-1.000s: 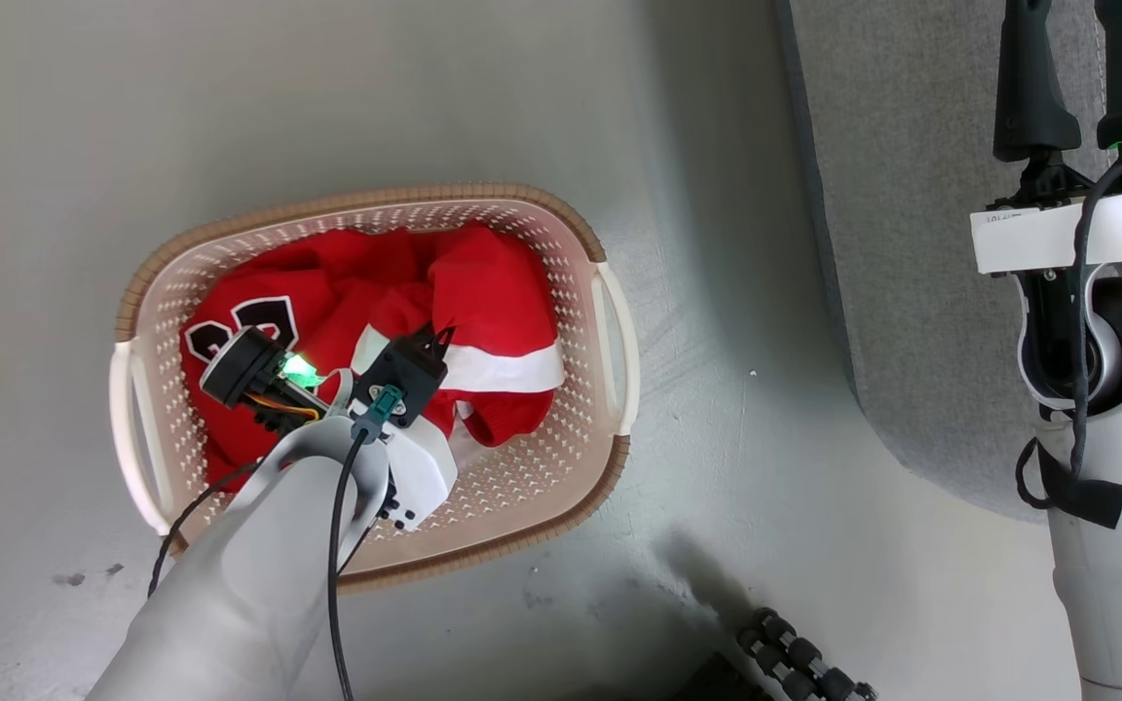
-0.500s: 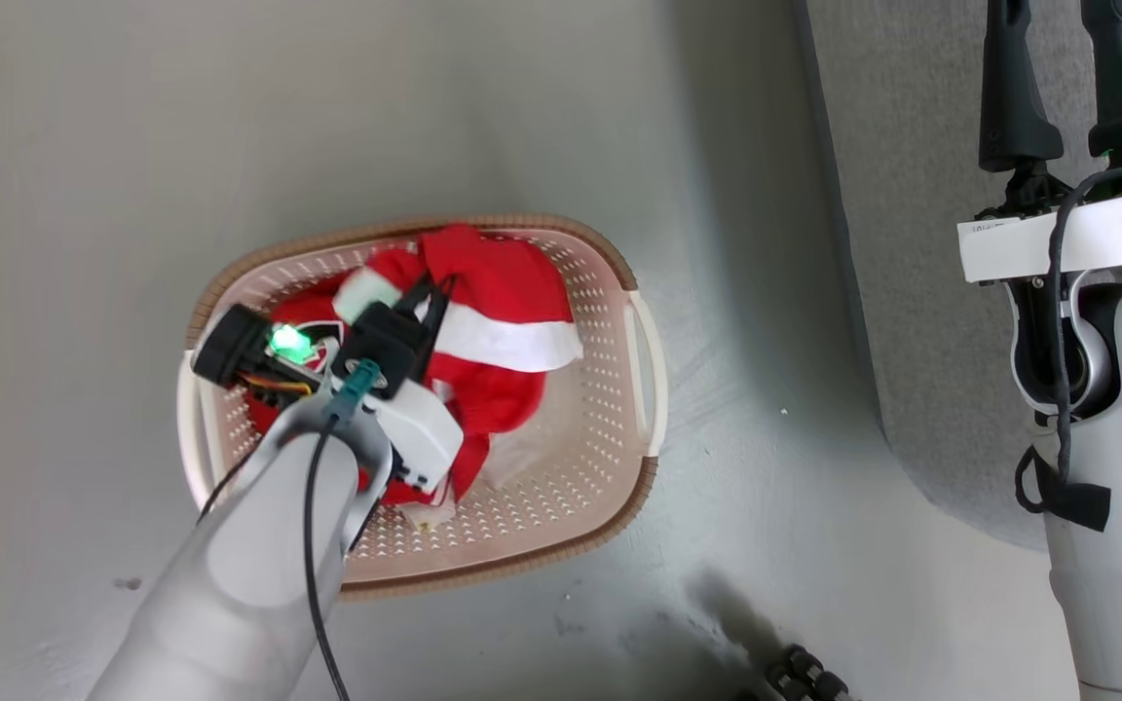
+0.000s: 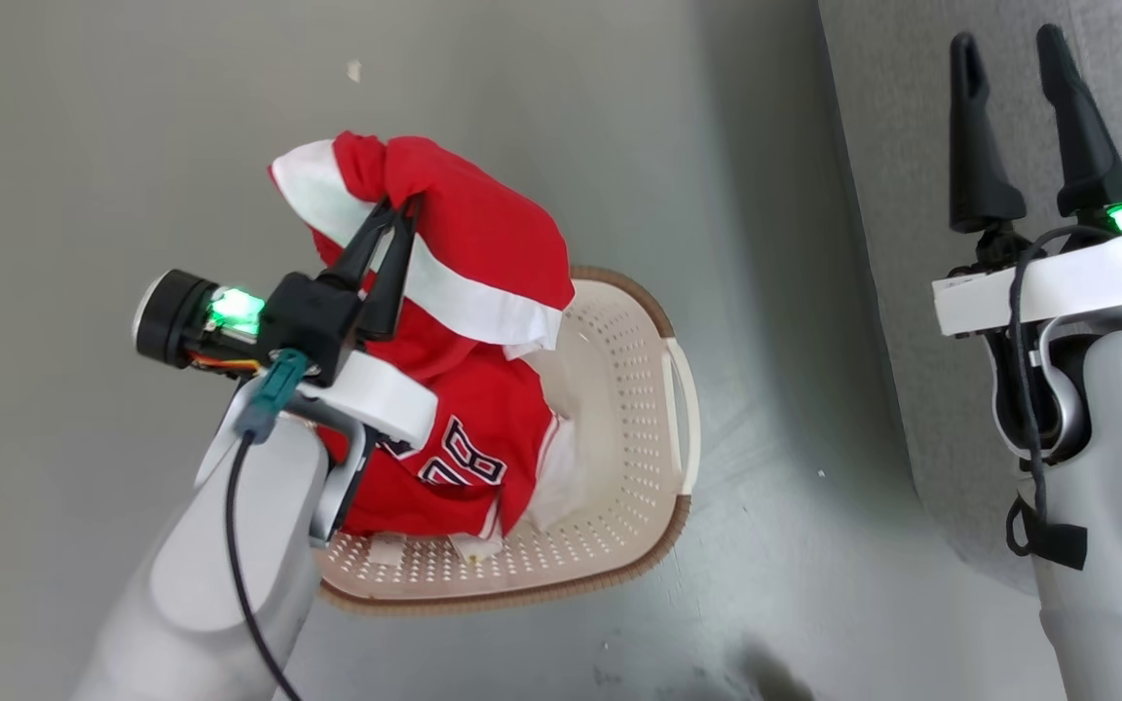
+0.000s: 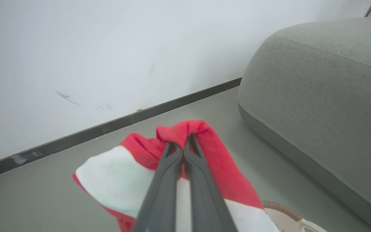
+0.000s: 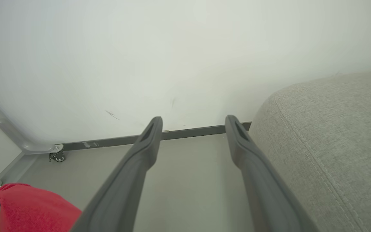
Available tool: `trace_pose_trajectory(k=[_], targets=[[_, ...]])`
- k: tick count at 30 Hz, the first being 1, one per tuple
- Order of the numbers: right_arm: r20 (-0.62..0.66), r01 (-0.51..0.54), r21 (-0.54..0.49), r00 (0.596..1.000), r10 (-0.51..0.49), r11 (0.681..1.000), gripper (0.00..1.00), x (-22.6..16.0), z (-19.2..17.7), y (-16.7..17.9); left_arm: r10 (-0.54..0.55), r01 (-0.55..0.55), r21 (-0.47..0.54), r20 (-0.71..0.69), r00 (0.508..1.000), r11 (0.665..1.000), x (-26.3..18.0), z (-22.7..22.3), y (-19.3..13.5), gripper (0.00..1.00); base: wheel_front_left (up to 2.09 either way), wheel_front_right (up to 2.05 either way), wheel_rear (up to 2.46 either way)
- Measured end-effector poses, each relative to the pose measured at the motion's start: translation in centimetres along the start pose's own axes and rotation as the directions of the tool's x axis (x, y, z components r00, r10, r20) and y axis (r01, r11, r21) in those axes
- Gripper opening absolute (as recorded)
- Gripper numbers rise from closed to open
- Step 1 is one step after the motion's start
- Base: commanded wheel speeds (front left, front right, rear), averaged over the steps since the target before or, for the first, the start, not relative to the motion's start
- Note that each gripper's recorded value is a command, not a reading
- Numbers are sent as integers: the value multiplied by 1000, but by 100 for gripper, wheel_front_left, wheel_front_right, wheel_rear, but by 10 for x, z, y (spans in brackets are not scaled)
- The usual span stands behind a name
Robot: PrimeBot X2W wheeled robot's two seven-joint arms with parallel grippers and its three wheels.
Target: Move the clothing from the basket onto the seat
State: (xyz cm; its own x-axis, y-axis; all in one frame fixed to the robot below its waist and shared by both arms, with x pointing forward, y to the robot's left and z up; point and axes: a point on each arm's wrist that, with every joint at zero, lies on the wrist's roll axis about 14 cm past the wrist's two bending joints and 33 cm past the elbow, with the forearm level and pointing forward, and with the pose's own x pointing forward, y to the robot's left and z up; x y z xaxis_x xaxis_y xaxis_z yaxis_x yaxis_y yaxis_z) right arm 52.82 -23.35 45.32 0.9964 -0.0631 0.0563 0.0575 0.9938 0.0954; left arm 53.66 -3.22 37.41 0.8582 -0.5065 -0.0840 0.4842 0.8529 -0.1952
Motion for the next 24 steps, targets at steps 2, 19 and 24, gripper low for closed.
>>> trace_pose_trajectory(k=[2, 19, 24], targets=[[11, -16, -7, 1000, 17, 1000, 100, 0, 6, 6, 20, -20, 1, 27, 999, 1000, -5, 13, 6, 0, 0, 0, 0], [55, -123, -11, 991, 123, 992, 100, -28, 45, 41, 124, -142, 38, 301, 946, 989, -56, 139, 31, 0, 0, 0, 0], [59, -174, -21, 983, 175, 985, 100, -40, 54, 56, 102, -138, 67, 381, 919, 988, -73, 178, 27, 0, 0, 0, 0]])
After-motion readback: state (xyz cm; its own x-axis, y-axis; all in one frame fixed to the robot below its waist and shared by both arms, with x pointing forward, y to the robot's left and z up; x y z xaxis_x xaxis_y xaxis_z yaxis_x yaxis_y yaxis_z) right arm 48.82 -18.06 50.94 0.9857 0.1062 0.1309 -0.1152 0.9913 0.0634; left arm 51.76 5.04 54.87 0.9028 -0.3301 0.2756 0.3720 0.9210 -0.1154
